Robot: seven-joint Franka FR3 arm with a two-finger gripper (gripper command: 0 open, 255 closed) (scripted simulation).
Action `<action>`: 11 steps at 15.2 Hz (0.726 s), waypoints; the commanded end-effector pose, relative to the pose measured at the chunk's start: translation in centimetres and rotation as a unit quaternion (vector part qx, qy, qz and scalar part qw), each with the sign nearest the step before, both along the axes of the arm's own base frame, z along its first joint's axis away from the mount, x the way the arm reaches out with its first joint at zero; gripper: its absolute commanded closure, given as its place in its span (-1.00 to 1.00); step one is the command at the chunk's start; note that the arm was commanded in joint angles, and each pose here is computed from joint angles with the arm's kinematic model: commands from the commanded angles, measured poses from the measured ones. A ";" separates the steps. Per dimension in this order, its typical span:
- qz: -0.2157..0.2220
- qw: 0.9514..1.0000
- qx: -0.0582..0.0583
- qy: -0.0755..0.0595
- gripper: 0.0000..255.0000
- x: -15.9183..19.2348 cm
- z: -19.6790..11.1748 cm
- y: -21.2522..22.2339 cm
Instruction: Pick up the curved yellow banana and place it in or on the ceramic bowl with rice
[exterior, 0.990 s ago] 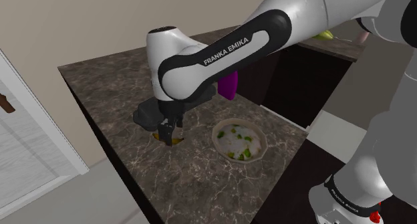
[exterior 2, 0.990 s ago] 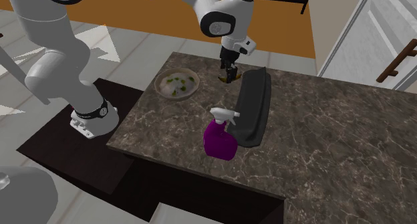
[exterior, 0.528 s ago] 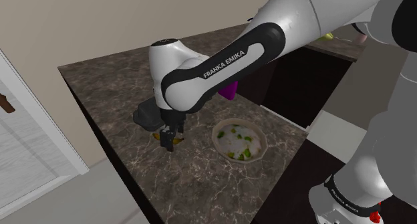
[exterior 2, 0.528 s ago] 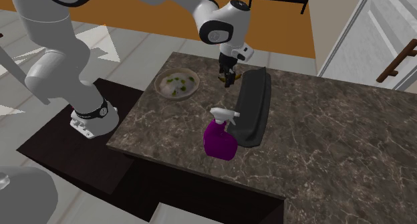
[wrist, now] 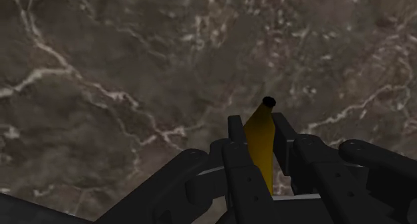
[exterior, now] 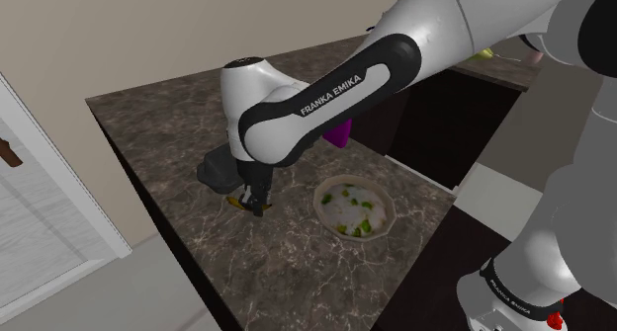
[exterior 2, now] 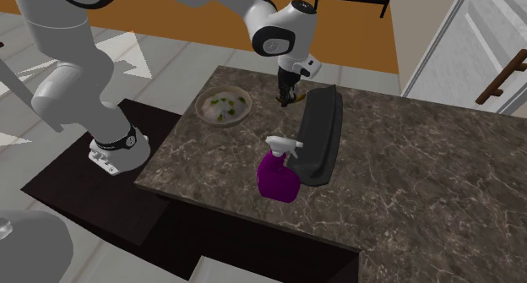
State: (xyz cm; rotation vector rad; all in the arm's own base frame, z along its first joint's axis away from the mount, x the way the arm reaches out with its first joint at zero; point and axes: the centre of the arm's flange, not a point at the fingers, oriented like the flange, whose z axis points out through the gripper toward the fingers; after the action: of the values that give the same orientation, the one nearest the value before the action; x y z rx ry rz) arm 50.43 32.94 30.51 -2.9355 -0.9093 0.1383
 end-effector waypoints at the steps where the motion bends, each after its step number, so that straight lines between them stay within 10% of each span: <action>1: 0.001 1.000 0.000 0.001 1.00 -0.1 -0.1 0.1; 11: 0.001 1.000 0.000 0.001 1.00 -0.1 2.0 0.1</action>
State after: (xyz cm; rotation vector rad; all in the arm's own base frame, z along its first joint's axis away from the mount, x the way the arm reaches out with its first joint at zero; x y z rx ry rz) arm 50.27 33.11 32.09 -2.9339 -0.9122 0.1412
